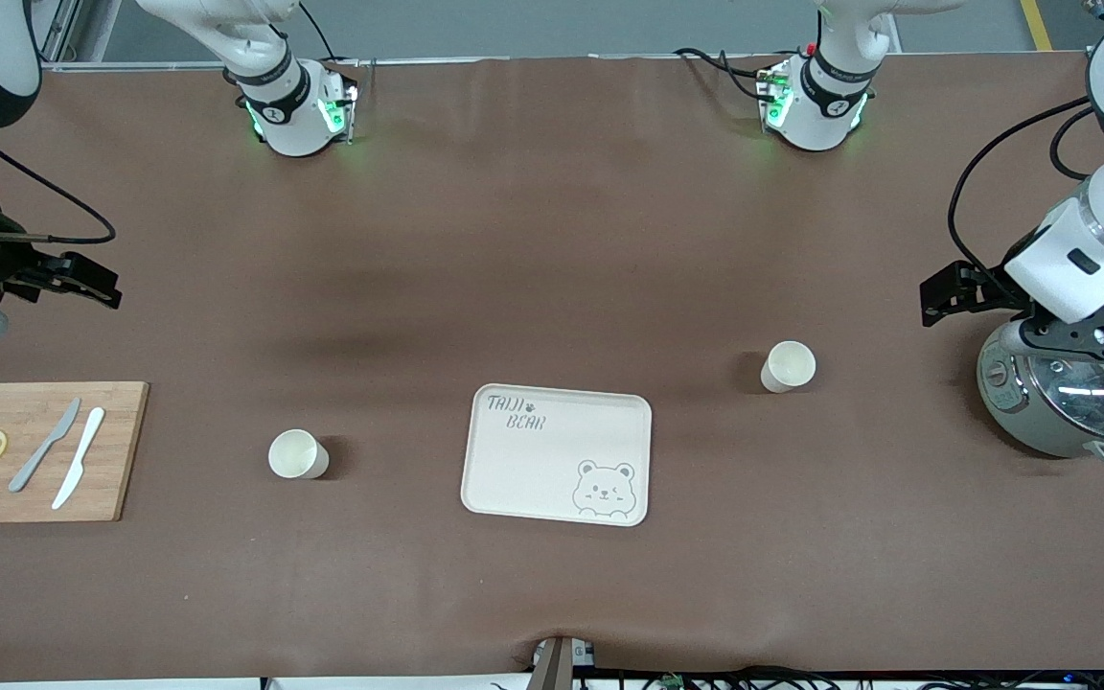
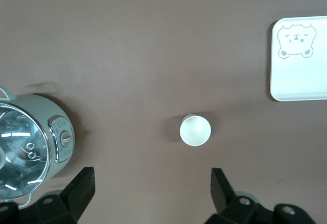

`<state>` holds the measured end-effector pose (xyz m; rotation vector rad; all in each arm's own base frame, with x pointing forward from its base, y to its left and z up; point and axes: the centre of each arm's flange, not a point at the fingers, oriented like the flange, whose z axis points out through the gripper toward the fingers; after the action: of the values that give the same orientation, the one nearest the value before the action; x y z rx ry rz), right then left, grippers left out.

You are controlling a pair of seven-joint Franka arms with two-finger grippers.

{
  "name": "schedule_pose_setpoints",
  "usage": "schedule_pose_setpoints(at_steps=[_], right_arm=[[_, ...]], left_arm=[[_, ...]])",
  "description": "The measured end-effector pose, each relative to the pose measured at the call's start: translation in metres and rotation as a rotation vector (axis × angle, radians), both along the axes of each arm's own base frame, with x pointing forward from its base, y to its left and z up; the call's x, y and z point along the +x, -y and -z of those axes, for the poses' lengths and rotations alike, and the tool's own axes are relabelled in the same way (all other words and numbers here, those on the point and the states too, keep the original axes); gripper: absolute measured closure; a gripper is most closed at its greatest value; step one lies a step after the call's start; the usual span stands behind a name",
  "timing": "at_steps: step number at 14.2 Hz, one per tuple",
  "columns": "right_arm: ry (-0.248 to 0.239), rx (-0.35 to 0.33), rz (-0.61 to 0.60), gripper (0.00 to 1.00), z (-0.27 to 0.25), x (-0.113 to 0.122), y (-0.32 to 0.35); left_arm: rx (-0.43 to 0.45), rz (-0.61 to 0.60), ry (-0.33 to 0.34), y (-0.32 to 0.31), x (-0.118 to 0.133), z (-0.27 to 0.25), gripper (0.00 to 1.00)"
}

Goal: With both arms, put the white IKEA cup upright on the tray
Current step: 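Reach the left gripper down over the white cup beside the pot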

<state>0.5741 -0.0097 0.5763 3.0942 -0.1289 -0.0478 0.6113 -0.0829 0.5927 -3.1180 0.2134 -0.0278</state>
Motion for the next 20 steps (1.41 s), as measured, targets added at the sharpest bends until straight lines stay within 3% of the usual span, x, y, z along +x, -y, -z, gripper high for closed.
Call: schedule_pose_setpoints(at_steps=[6,10,13,20], right_arm=[[0.009,0.0,0.002,0.0,-0.003,-0.001,0.001],[0.017,-0.001,0.003,0.0,-0.004,0.0,0.002],[0.019,-0.001,0.001,0.0,-0.004,0.0,0.001],[0.032,0.004,-0.033,0.0,-0.007,0.001,0.003]], left_arm=[[0.032,0.024,-0.011,0.023,0.001,0.015,0.0],[0.008,0.052,-0.025,0.064,0.014,0.103,0.0],[0.001,0.078,-0.035,0.077,0.005,0.164,0.0],[-0.008,0.054,-0.023,0.053,-0.005,0.225,0.0]])
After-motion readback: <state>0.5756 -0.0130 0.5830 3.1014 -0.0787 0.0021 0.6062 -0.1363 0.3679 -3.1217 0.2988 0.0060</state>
